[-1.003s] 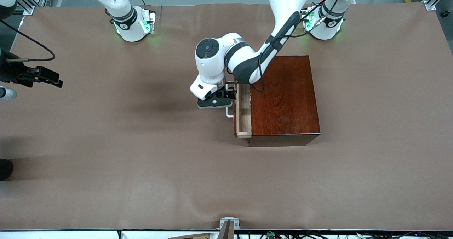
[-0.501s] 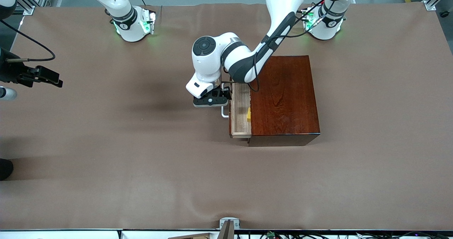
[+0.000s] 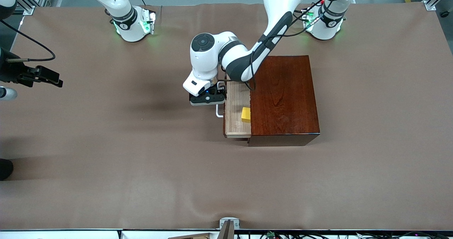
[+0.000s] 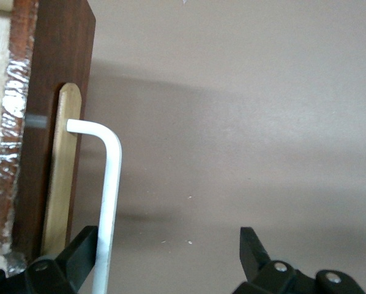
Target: Open drawer, take yellow block, close drawer
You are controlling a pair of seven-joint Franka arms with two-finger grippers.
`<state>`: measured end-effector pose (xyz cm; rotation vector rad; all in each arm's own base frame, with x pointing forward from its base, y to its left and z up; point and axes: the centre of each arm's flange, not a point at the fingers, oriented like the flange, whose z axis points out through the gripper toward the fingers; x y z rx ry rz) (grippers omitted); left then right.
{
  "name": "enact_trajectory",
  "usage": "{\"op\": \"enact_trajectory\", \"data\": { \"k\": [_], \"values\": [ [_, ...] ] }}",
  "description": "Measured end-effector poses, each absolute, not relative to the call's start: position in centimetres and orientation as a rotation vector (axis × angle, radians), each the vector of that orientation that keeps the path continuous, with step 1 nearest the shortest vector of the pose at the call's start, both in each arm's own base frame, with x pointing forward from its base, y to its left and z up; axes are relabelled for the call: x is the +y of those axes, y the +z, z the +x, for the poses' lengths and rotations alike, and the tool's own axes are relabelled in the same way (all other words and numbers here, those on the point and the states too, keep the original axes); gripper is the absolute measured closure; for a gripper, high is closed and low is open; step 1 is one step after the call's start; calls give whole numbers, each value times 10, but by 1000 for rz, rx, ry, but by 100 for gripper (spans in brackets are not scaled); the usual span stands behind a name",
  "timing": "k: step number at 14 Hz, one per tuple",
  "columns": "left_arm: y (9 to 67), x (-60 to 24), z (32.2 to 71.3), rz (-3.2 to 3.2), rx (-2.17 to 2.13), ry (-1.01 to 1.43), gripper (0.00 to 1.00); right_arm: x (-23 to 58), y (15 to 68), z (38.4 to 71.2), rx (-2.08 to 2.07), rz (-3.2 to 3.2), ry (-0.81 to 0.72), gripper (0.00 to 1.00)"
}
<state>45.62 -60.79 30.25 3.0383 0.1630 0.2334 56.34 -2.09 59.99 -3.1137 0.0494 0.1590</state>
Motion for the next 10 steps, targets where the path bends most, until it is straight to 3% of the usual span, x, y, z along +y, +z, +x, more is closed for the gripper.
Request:
{"op": "enact_trajectory", "data": {
  "k": [10],
  "values": [
    [317, -631, 447, 2898, 191, 279, 0, -21, 599, 563, 49, -3113, 162, 0]
  ]
}}
